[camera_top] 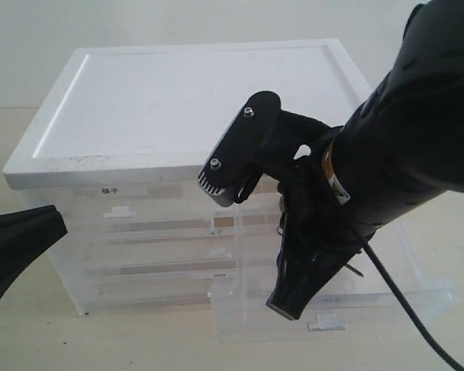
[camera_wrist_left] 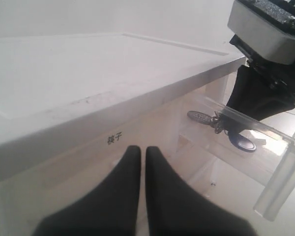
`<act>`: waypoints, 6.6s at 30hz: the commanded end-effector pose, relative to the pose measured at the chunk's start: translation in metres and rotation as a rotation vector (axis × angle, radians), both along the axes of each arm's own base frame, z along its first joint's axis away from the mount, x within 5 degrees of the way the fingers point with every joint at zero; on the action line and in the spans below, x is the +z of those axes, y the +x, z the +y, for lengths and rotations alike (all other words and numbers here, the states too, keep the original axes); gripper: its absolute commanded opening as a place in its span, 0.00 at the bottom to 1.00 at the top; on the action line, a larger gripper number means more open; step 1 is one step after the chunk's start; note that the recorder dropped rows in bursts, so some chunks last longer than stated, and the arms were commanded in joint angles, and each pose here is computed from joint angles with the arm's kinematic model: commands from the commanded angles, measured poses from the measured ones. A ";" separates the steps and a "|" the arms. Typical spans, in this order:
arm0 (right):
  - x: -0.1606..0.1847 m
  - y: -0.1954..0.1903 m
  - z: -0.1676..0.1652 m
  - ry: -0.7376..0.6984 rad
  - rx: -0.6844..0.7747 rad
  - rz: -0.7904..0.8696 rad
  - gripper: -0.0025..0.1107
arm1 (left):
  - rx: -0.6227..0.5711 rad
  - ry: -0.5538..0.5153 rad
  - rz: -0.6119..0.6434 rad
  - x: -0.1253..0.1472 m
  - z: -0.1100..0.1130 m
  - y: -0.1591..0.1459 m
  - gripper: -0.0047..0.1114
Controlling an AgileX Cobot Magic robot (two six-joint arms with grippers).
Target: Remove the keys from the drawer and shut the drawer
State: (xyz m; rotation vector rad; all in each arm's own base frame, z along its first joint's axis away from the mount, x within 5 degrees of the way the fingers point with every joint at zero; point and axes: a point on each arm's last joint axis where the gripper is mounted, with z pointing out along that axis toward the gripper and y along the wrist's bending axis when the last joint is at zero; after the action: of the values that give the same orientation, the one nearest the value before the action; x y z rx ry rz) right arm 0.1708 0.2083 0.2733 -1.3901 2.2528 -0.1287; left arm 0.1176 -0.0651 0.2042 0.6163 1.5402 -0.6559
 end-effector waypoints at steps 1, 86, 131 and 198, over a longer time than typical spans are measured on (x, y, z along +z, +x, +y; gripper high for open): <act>0.013 -0.004 -0.008 0.029 0.018 -0.039 0.02 | 0.000 -0.007 0.003 -0.001 0.000 -0.001 0.08; 0.081 -0.027 -0.040 0.194 -0.015 -0.109 0.28 | -0.006 -0.012 0.004 -0.001 0.000 -0.001 0.08; 0.018 0.010 0.003 -0.017 -0.072 -0.048 0.02 | -0.008 -0.028 0.015 0.000 0.000 -0.001 0.08; -0.010 0.007 -0.011 -0.003 -0.190 0.094 0.02 | -0.009 -0.029 0.017 0.000 -0.001 -0.001 0.08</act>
State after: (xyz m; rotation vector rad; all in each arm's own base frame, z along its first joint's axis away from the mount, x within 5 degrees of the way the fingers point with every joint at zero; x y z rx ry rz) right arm 0.1781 0.1986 0.2700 -1.1431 2.4607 -0.1097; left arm 0.1172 -0.0655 0.2050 0.6046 1.5381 -0.6769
